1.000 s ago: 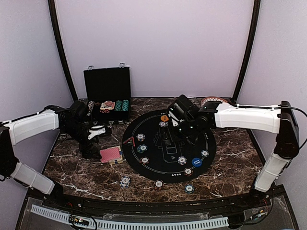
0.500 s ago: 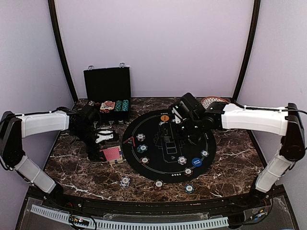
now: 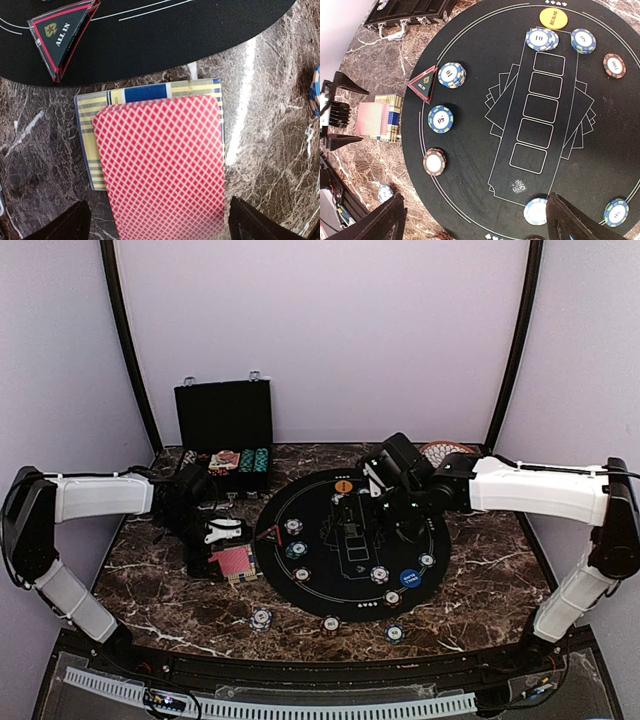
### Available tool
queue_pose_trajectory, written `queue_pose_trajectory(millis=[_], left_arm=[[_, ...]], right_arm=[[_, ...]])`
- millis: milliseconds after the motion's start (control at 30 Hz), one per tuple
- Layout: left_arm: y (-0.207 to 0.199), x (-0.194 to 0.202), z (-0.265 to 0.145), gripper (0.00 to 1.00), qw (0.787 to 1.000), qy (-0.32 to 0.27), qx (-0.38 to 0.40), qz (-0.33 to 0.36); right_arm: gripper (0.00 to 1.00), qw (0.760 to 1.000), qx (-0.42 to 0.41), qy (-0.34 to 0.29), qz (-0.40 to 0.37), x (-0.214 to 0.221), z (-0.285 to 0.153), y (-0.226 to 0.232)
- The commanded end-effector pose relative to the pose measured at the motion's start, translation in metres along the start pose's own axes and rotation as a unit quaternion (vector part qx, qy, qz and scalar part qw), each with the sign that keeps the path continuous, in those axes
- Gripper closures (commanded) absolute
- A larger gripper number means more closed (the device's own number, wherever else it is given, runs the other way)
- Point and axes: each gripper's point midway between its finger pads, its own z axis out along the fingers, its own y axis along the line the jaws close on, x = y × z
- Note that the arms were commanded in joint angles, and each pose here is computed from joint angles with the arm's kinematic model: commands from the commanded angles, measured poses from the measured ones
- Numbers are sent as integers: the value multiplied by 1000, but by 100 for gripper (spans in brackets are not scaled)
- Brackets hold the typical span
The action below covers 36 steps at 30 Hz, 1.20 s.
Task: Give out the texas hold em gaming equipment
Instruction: Pick up the poker card from the poker case.
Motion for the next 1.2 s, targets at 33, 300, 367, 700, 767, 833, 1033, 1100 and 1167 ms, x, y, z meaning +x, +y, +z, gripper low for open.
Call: queue_pose_trajectory(millis=[33,300,367,700,767,833,1033,1100,1167], left_arm=[[-3,5,6,1,1000,12,4,4],[0,5,11,1,1000,13,1,-7],[0,8,14,1,1000,19,-3,-9],[2,14,24,1,999,26,-9,-25],[3,14,26,1,999,25,-11,-26],[2,15,29,1,999,23,-14,-28],[-5,19,33,1,999,20,-9,-30],[-7,20,33,1,999,19,-7,-27],[-8,21,34,1,1000,18,-6,-23]], right_arm=[[1,1000,-12,-21,5,-8,-11,3],[1,1000,-11,-18,3,-7,-9,3],[1,1000,-11,-18,4,-7,-9,3],[1,1000,-13,-16,3,-5,-9,3],[2,1000,-12,-16,4,-4,-9,2],[2,1000,-13,-16,4,-4,-9,2],[2,1000,-14,-13,4,-1,-8,1],[2,1000,-14,-14,4,-1,-8,1],[2,1000,-13,-14,4,-1,-8,0]])
